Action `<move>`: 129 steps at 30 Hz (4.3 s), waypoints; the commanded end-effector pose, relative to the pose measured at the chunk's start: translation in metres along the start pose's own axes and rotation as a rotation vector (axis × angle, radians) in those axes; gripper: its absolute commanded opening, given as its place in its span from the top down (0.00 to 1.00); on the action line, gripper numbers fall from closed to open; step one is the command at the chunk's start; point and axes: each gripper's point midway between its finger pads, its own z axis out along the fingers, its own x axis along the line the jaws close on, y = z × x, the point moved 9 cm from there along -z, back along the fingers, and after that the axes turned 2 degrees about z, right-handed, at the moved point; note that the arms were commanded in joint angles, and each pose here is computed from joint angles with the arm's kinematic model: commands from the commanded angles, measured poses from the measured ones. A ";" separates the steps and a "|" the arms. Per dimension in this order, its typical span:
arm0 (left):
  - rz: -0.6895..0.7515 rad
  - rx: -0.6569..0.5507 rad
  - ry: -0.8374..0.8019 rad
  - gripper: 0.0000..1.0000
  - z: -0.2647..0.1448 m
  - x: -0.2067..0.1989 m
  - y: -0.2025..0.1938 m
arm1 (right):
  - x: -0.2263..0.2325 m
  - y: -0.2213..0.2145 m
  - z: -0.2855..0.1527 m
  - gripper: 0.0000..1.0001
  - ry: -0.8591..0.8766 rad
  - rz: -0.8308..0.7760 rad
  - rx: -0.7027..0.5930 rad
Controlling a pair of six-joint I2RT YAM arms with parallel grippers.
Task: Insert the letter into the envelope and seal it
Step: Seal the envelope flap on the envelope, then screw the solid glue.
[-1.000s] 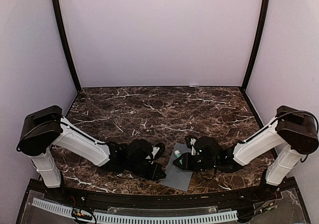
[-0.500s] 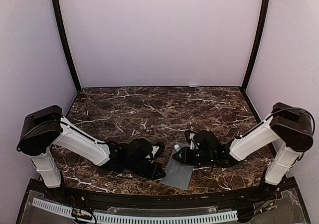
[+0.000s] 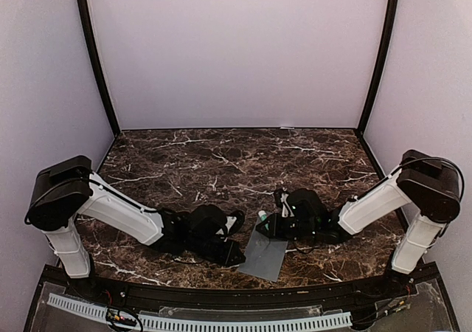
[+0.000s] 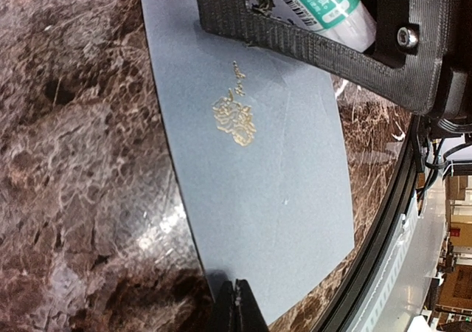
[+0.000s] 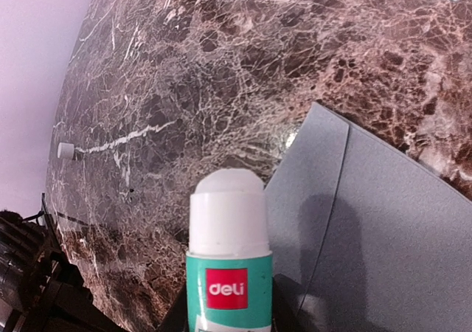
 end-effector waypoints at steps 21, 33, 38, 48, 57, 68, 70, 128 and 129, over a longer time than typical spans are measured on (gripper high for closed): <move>0.077 -0.564 -0.220 0.32 -0.200 -0.107 0.075 | 0.104 0.052 -0.172 1.00 0.439 -0.309 -0.346; 0.317 -0.559 -0.614 0.23 -0.223 -0.168 0.090 | 0.172 0.039 -0.204 1.00 0.751 -0.457 -0.405; 0.325 -0.595 -0.631 0.21 -0.225 -0.171 0.093 | 0.186 0.036 -0.201 1.00 0.791 -0.475 -0.384; 0.299 -0.625 -0.565 0.20 -0.221 -0.168 0.099 | 0.197 0.033 -0.194 1.00 0.830 -0.487 -0.327; 0.283 -0.656 -0.540 0.19 -0.223 -0.167 0.103 | 0.202 0.030 -0.187 1.00 0.842 -0.497 -0.287; 0.279 -0.649 -0.562 0.27 -0.222 -0.168 0.102 | 0.206 0.026 -0.181 1.00 0.843 -0.494 -0.268; 0.274 -0.643 -0.565 0.31 -0.221 -0.168 0.102 | 0.206 0.026 -0.180 1.00 0.838 -0.493 -0.268; 0.141 -0.597 -0.535 1.00 -0.230 -0.129 0.111 | 0.167 0.012 -0.183 0.43 0.726 -0.469 -0.128; 0.152 -0.594 -0.539 1.00 -0.230 -0.129 0.111 | 0.166 0.012 -0.181 0.44 0.725 -0.465 -0.123</move>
